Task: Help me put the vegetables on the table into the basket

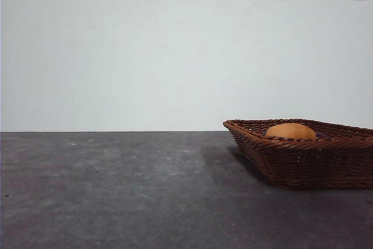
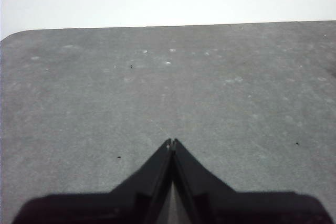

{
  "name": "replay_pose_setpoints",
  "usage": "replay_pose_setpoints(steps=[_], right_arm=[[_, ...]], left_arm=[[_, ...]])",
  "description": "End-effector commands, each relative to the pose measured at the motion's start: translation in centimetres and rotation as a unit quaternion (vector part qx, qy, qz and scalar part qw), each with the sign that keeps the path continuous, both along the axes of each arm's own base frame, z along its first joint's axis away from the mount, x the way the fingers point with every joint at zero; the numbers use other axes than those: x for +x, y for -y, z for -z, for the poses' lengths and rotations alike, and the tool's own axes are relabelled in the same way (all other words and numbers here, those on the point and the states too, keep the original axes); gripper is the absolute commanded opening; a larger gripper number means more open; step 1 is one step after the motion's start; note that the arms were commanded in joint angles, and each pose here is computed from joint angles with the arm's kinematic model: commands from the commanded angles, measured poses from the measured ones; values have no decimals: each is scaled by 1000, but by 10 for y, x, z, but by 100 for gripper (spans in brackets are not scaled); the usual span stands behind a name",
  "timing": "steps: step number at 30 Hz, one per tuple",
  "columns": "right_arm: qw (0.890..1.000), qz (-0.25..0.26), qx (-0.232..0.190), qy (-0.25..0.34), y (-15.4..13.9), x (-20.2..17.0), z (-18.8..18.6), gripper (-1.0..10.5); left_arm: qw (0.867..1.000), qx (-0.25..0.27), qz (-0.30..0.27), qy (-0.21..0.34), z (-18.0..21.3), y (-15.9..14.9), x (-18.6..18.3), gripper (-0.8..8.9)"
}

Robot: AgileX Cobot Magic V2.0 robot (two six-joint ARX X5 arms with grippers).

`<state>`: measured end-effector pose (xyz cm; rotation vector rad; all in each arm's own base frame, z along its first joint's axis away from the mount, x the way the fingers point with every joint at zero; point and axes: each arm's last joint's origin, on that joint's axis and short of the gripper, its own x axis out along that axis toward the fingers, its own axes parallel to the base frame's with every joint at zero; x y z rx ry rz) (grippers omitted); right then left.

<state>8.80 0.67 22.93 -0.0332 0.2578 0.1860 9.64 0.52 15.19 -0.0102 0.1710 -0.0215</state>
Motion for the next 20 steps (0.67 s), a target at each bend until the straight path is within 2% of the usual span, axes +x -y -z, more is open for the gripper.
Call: replay_pose_setpoints(steps=[1,6,11,20], right_arm=[[999,18,29,-5,1,0,20,0],[998,31,53,-28,1,0,53,0],[997,32,56,-48,1,1,78,0],[997,32,56,-32,1,0,77,0]], left_arm=[[1000,-3,-3,-1,3,0,0,-3],[1000,-3,-3,-1,3,0,0,-3],[1000,-3,-3,-1,3,0,0,-4],[1000,-3,-3,-2,3,0,0,-4]])
